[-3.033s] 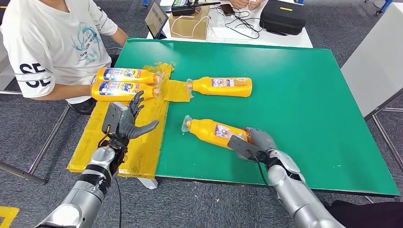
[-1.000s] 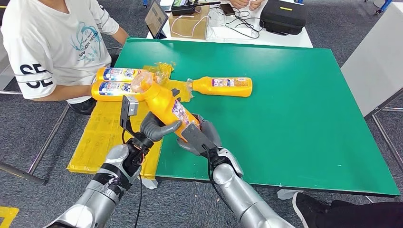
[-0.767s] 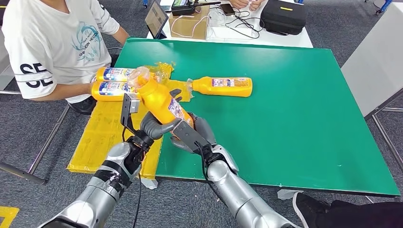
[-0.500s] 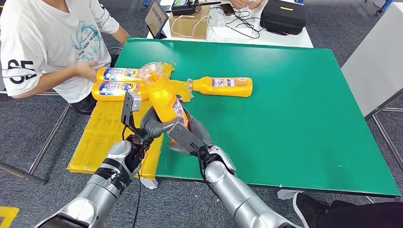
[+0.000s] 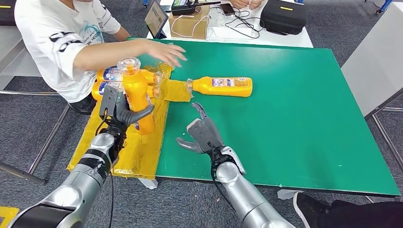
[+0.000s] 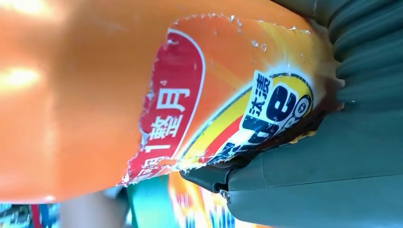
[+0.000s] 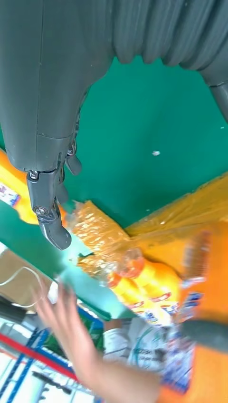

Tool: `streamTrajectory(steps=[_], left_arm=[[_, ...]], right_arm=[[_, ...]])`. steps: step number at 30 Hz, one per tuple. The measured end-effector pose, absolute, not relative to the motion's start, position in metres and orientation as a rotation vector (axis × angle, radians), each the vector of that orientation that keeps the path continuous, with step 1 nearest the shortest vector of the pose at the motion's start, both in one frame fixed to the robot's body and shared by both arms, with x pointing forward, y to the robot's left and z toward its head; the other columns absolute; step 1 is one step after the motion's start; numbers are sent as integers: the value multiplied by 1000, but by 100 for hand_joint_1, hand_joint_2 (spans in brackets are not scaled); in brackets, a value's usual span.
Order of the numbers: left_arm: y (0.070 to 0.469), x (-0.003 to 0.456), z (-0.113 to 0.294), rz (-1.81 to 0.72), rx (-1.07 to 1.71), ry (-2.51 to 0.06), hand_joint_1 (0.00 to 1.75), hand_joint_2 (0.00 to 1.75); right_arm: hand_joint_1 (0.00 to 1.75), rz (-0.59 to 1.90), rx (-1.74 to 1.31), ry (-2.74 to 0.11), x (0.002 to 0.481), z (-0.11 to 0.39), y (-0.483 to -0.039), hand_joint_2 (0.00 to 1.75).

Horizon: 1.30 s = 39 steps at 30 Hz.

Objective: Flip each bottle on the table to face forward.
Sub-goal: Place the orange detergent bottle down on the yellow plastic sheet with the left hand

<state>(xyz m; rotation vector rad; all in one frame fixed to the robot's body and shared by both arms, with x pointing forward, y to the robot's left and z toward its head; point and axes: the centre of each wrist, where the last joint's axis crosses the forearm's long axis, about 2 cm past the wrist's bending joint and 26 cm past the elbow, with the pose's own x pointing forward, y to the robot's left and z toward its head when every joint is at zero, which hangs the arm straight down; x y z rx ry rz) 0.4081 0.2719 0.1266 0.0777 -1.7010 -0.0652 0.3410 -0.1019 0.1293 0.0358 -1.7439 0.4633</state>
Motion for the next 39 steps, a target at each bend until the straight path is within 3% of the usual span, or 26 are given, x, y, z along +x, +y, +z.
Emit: streamTrajectory(steps=[6,10,16,31,35,39], left_arm=[[314,418,136,-459,650,-1656,175,175],[339,422,139,-731,820,-1571,175,175],[368,416,127,-1009,813,-1454,175,175],[398,409,120,-1358,673,-1237,175,175],[399,408,118,-1389,665,-1207,5,175],[399,408,117,-1382,660,-1168,0,175]], right_arm=[[0,385,12,-1784,336,130,-124,175],[0,354,5,-1808,335,133,-138,175],[0,343,11,-1827,338,138,-151,175],[0,357,41,-1842,343,142,-161,175],[0,364,43,-1846,344,144,-161,175],[0,376,48,-1844,344,144,-160,175]])
